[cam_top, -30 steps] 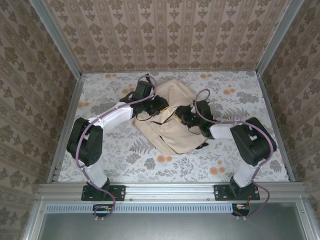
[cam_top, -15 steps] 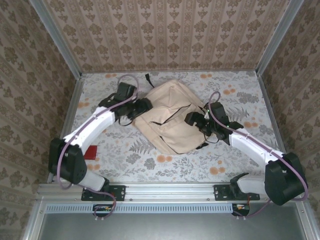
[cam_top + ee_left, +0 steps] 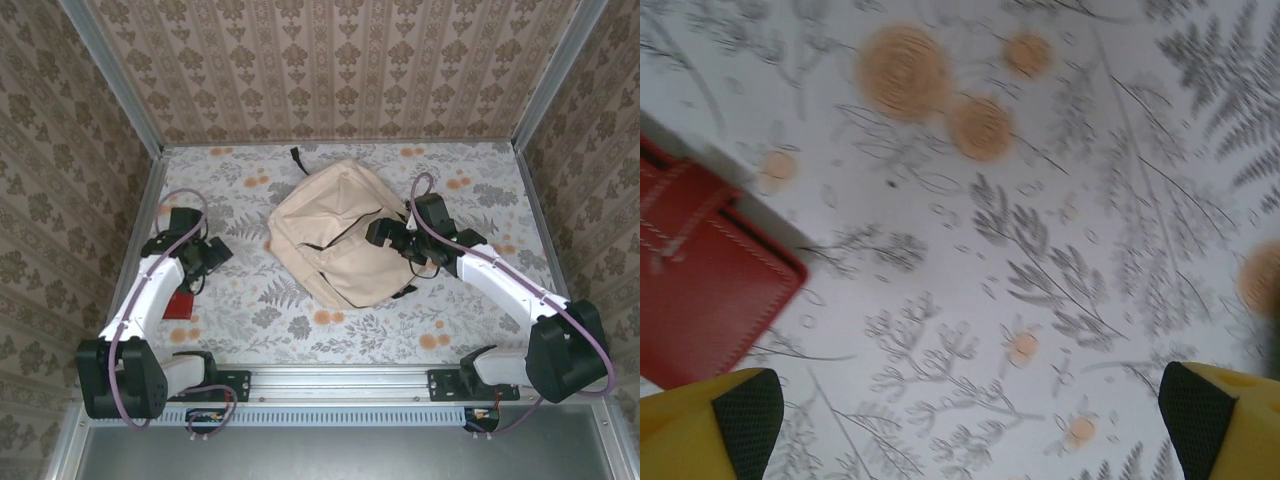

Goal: Pack books, pencil case, and school supplies into a backpack

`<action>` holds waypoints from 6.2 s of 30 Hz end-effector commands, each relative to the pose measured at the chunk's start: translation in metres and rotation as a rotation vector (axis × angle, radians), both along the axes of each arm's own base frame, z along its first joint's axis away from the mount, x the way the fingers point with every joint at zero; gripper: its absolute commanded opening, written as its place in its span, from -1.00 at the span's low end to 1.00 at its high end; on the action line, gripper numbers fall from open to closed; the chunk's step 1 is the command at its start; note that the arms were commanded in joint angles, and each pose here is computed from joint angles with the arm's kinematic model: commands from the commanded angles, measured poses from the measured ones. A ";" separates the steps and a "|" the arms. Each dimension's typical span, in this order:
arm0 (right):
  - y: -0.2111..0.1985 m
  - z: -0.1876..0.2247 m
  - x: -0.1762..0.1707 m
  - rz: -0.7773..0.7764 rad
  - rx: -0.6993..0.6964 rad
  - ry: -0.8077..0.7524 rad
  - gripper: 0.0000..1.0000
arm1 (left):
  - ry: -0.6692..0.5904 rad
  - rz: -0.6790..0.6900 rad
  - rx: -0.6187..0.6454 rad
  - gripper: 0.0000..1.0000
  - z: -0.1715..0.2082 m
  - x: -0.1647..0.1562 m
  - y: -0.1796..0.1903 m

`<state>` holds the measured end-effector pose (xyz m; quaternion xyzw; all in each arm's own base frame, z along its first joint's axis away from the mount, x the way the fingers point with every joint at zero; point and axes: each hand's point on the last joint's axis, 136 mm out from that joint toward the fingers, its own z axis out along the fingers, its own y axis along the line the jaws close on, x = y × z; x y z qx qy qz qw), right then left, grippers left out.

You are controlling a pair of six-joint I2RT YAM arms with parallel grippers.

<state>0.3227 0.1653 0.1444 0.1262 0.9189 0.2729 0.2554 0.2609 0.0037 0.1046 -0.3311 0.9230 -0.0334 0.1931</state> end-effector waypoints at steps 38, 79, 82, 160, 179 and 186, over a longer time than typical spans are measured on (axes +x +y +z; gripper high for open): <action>0.020 0.006 -0.004 0.045 0.042 0.044 0.99 | 0.086 -0.187 -0.277 1.00 -0.071 0.029 -0.042; 0.184 -0.030 -0.030 0.458 -0.134 0.081 0.61 | 0.090 -0.263 -0.419 -0.04 -0.065 -0.021 -0.098; 0.182 -0.029 -0.030 0.457 -0.139 0.084 0.60 | 0.104 -0.269 -0.410 -0.12 -0.069 -0.019 -0.097; 0.178 0.106 0.044 0.167 0.646 -0.173 -0.68 | -0.485 -0.289 -0.871 0.04 0.154 0.059 -0.201; 0.011 0.056 -0.014 0.075 0.336 -0.024 -0.66 | -0.259 -0.432 -0.572 0.45 0.072 0.050 -0.217; 0.000 0.022 -0.016 0.012 0.280 0.051 -0.67 | -0.199 -0.464 -0.570 0.44 0.048 0.045 -0.240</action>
